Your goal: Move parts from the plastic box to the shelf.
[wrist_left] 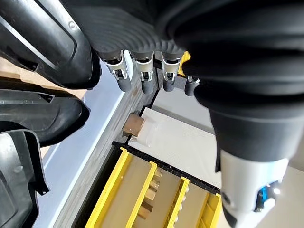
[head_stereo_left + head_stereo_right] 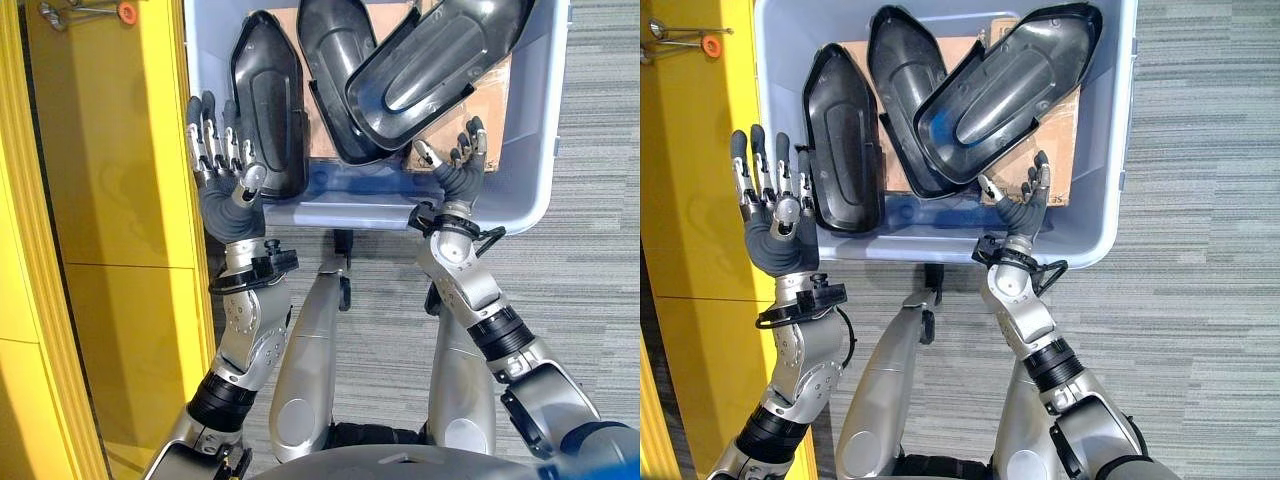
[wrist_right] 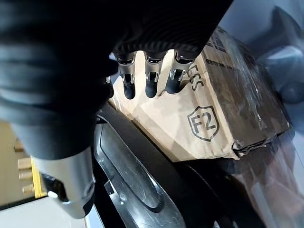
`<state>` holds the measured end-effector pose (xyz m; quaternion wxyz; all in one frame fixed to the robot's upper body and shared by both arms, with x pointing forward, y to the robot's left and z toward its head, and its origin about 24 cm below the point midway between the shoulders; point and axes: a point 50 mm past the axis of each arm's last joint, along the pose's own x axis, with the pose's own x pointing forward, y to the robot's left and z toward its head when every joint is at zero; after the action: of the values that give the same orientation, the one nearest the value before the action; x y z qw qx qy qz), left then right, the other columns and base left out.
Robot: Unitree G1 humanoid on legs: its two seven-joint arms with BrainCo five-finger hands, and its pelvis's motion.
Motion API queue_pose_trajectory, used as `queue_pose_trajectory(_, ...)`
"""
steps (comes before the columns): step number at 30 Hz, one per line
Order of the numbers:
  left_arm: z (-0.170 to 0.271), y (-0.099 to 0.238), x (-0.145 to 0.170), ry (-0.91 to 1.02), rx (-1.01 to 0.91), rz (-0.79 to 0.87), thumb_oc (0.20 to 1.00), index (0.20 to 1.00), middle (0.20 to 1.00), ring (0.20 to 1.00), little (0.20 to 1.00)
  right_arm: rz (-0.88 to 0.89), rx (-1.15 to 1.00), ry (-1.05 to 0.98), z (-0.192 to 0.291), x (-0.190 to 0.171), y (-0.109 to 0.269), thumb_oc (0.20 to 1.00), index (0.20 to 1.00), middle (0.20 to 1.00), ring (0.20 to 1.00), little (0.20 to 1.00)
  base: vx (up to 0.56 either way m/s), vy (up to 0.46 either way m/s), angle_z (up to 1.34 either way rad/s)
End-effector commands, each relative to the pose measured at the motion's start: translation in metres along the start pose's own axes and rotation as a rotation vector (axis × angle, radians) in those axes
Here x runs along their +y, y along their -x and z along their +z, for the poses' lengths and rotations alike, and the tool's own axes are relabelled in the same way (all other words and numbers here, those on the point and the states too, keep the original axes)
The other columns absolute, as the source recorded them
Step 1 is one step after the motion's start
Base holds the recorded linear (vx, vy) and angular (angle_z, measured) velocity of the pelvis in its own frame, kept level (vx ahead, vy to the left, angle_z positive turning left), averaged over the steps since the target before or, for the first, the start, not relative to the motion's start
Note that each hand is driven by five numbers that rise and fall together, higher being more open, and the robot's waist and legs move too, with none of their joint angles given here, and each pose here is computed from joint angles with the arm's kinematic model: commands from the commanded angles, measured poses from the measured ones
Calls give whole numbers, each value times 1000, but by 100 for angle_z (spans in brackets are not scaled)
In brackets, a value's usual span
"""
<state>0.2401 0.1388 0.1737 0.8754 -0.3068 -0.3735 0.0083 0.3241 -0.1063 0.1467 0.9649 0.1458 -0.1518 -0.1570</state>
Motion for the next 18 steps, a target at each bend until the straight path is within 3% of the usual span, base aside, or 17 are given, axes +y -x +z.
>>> queue_pose_trajectory(1, 28, -2, -17, 35, -150, -102, 1000, 1000, 1000, 1000, 1000, 46, 78, -109, -3, 10, 7, 1000, 1000, 1000, 1000, 1000, 0, 0, 0)
queue_pose_trajectory(8, 22, -6, -18, 82, -126, -89, 1000, 1000, 1000, 1000, 1000, -90, 260, -229, -26, 1, -1, 1000, 1000, 1000, 1000, 1000, 5, 55, 2)
queue_pose_trajectory(10, 16, -8, -21, 5, -108, -92, 1000, 1000, 1000, 1000, 1000, -110, 277, -225, -30, -4, -12, 1000, 1000, 1000, 1000, 1000, 13, 72, 5)
queue_pose_trajectory(18, 5, -19, -39, -13, -64, -168, 1000, 1000, 1000, 1000, 1000, -293, 165, 155, -3, -14, -60, 1000, 1000, 1000, 1000, 1000, 4, -30, 14)
